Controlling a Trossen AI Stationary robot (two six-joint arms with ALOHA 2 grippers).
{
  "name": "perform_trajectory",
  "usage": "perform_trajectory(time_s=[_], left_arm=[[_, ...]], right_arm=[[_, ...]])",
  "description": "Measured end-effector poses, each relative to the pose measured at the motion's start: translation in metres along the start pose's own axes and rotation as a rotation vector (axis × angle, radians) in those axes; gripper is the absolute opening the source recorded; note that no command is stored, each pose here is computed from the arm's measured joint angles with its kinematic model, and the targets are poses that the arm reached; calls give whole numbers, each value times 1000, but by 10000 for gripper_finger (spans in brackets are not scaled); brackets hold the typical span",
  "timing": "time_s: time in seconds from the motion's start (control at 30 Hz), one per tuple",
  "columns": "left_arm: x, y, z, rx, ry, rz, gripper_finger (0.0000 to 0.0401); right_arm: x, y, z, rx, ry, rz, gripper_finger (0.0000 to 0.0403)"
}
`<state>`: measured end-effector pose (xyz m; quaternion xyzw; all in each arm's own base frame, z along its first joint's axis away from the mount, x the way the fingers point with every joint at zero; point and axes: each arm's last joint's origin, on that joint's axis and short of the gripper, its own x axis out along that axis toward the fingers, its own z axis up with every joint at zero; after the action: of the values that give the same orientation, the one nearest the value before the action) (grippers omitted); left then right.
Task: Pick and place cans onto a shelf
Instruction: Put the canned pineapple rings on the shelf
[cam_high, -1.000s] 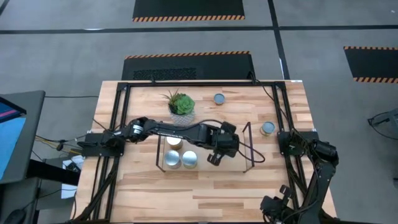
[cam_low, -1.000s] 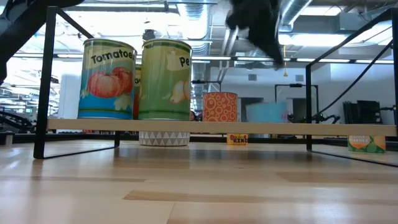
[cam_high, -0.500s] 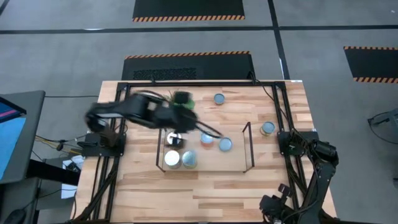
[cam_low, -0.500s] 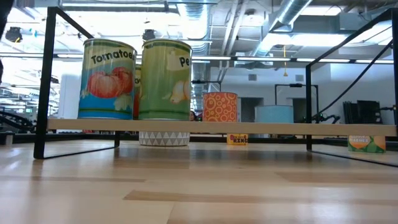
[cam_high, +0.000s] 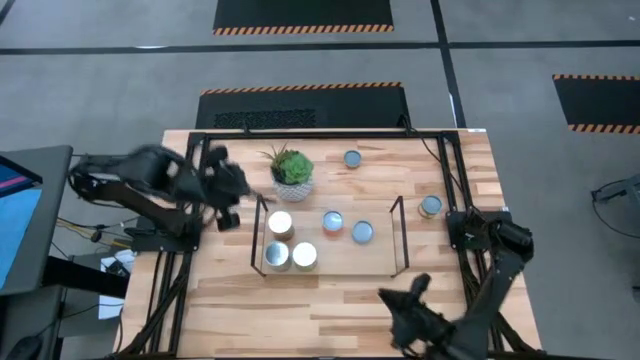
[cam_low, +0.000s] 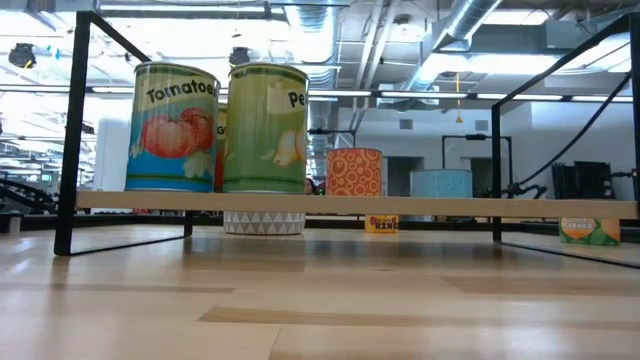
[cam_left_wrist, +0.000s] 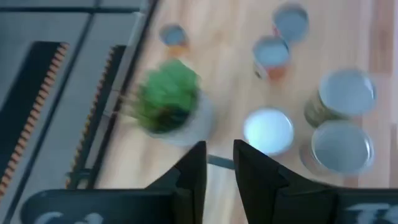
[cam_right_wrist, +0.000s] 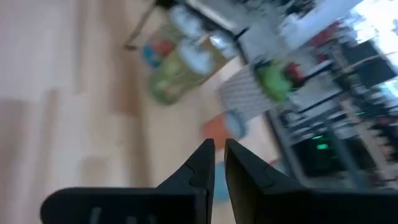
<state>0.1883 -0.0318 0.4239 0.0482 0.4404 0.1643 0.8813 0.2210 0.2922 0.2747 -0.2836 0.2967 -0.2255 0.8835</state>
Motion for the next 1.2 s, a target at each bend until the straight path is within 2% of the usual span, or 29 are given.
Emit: perform_trajectory(time_s=[0.13, 0.27, 0.47, 0.6, 0.73, 0.83, 0.93, 1.03, 1.2], left_arm=[[44, -17, -35, 42, 46, -3, 68], [65, -21, -63, 4, 59, -10, 68], [75, -26, -81, -22, -10, -46, 68], [75, -26, -79, -16, -44, -27, 68], [76, -24, -76, -2, -80, 37, 68], [77, -20, -74, -22, -101, 82, 68], [78, -19, -72, -38, -112, 92, 68], [78, -17, -71, -49, -112, 94, 68], [80, -14, -70, -63, -112, 102, 68]], right_arm=[[34, -26, 15, -28, 35, -85, 58], [53, -83, 12, -4, 32, -189, 41], [60, -201, -10, 277, 3, -370, 8], [75, -265, -17, 405, 116, -444, 16], [96, -330, -21, 533, 235, -327, 41], [119, -377, -24, 563, 146, -163, 48], [145, -412, -35, 592, 55, -19, 47], [180, -430, -54, 642, 110, 73, 43], [249, -436, -81, 664, 278, 181, 36]])
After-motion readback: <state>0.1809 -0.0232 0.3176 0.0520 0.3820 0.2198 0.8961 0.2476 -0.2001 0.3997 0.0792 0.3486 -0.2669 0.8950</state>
